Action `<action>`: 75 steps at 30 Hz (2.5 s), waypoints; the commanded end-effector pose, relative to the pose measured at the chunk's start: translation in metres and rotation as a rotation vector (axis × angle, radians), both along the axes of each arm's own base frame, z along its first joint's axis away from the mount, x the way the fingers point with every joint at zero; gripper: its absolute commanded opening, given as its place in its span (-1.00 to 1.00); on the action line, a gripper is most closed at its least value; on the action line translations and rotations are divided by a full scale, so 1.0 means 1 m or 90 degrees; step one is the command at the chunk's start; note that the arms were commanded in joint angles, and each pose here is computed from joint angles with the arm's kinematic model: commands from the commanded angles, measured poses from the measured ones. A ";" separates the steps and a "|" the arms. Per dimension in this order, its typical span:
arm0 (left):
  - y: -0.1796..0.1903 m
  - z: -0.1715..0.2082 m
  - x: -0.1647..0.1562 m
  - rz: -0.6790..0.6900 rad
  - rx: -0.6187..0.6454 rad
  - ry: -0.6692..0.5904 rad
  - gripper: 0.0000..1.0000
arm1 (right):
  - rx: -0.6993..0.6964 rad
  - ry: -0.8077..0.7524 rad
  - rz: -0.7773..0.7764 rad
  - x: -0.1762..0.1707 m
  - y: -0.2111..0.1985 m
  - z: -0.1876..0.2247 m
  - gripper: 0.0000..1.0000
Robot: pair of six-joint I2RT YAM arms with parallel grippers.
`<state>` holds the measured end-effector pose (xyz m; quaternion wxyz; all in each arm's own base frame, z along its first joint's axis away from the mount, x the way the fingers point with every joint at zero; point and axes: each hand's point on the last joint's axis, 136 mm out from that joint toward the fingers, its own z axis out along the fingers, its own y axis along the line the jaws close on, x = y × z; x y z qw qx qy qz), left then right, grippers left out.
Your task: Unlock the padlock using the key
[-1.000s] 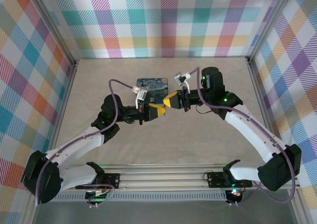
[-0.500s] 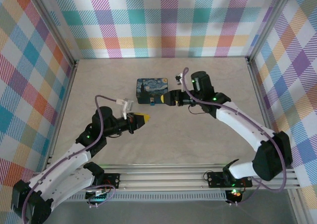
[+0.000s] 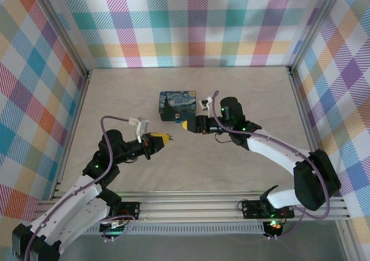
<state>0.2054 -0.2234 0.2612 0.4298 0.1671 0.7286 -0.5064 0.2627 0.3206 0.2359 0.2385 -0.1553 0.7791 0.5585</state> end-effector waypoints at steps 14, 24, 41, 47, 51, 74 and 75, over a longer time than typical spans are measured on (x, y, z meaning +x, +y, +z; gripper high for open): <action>-0.019 0.066 0.022 -0.037 -0.104 -0.112 -1.00 | 0.115 0.075 0.019 -0.021 0.004 0.062 -0.05; -0.024 0.070 0.029 -0.042 -0.108 -0.121 -1.00 | 0.123 0.087 0.045 -0.027 0.017 0.072 -0.20; -0.027 0.056 0.030 -0.051 -0.100 -0.095 -1.00 | 0.128 0.054 0.059 -0.028 0.021 0.074 -0.88; -0.027 0.049 0.028 -0.056 -0.094 -0.084 -1.00 | 0.121 0.043 0.063 -0.029 0.021 0.074 -0.96; -0.026 0.048 0.025 -0.058 -0.095 -0.083 -1.00 | 0.123 0.032 0.060 -0.030 0.019 0.075 -1.00; -0.009 0.032 0.002 -0.056 -0.031 -0.016 0.06 | -0.125 -0.209 0.172 -0.036 0.006 0.068 -1.00; -0.010 0.032 0.000 -0.065 -0.035 -0.009 0.08 | -0.140 -0.220 0.183 -0.037 0.005 0.066 -1.00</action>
